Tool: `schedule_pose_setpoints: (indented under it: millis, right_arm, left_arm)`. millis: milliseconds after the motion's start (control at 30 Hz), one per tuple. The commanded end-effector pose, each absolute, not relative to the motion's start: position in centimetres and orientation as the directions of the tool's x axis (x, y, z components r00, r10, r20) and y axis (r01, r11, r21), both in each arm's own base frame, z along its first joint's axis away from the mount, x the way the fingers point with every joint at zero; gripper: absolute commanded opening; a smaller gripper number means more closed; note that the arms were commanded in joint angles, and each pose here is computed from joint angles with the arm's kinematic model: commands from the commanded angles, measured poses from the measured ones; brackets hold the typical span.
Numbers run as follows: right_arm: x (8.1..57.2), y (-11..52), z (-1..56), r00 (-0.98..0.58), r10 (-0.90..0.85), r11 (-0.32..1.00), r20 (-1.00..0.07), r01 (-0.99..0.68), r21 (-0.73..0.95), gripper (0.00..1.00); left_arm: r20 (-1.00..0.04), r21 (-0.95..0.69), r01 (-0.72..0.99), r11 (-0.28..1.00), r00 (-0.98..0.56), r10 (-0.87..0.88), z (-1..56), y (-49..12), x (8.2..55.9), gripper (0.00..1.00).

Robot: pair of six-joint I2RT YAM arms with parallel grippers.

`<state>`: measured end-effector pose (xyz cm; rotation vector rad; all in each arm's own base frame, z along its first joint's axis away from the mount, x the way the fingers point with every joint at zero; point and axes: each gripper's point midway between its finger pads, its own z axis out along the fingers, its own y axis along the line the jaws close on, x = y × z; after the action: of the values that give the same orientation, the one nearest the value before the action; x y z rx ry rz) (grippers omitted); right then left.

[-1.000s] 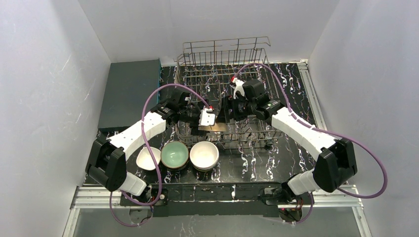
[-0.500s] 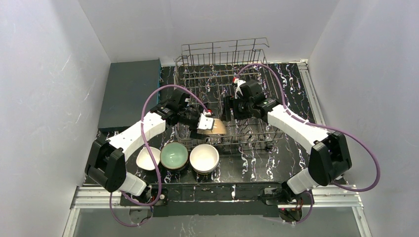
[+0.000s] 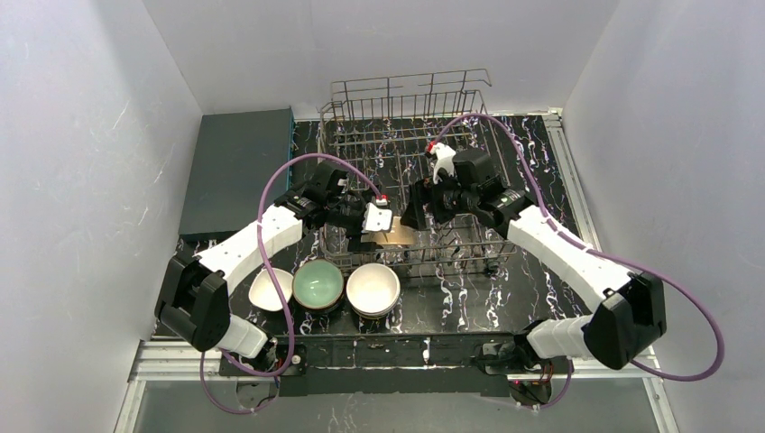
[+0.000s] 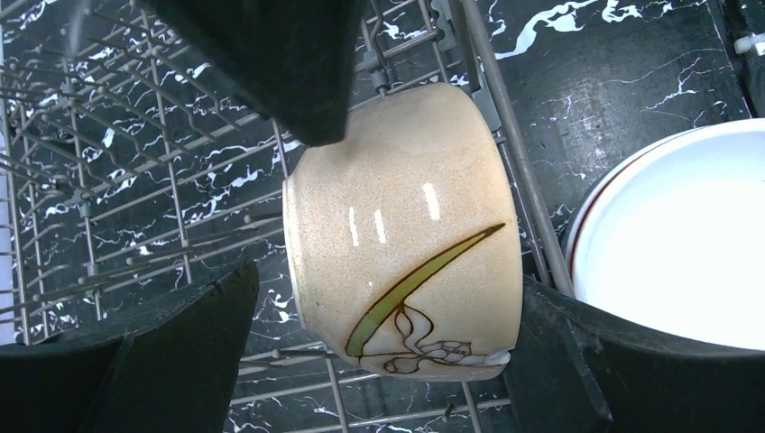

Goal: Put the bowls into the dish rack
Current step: Turn the bowl upside down on the dish rack.

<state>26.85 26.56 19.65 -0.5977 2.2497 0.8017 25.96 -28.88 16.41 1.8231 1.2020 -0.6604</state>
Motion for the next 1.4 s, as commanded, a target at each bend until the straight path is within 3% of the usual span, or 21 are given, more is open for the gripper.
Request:
schedule_pose_setpoints:
  millis: [0, 167, 333, 733, 967, 1367]
  right_arm:
    - [24.9, 28.3, 22.0, -0.586, -0.221, 0.555, -0.779, -0.733, 0.394, 0.97]
    - [23.5, 29.7, 22.5, -0.568, -0.232, 0.459, -0.79, -0.78, 0.426, 0.97]
    - [23.2, 30.6, 20.9, -0.576, -0.277, 0.47, -0.769, -0.78, 0.414, 0.96]
    - [24.3, 30.4, 18.8, -0.508, -0.38, 0.573, -0.773, -0.785, 0.234, 0.96]
    - [26.3, 28.7, 18.0, -0.536, -0.377, 0.706, -0.755, -0.694, 0.14, 0.91]
    - [26.9, 28.1, 16.4, -0.585, -0.381, 0.756, -0.716, -0.643, 0.123, 0.9]
  left_arm:
    - [-0.824, 0.275, 0.945, -0.178, 0.327, 0.464, 17.5, -29.5, 24.8, 0.92]
    - [-0.824, 0.257, 0.951, -0.172, 0.308, 0.475, 17.3, -29.5, 24.8, 0.92]
    - [-0.83, 0.25, 0.953, -0.169, 0.301, 0.469, 17.5, -29.6, 24.8, 0.92]
    - [-0.835, 0.253, 0.953, -0.167, 0.302, 0.459, 18.1, -29.6, 24.5, 0.93]
    - [-0.841, 0.284, 0.938, -0.199, 0.343, 0.418, 19.5, -29.5, 23.4, 0.95]
    - [-0.839, 0.336, 0.908, -0.25, 0.409, 0.36, 21.3, -29.0, 21.7, 0.96]
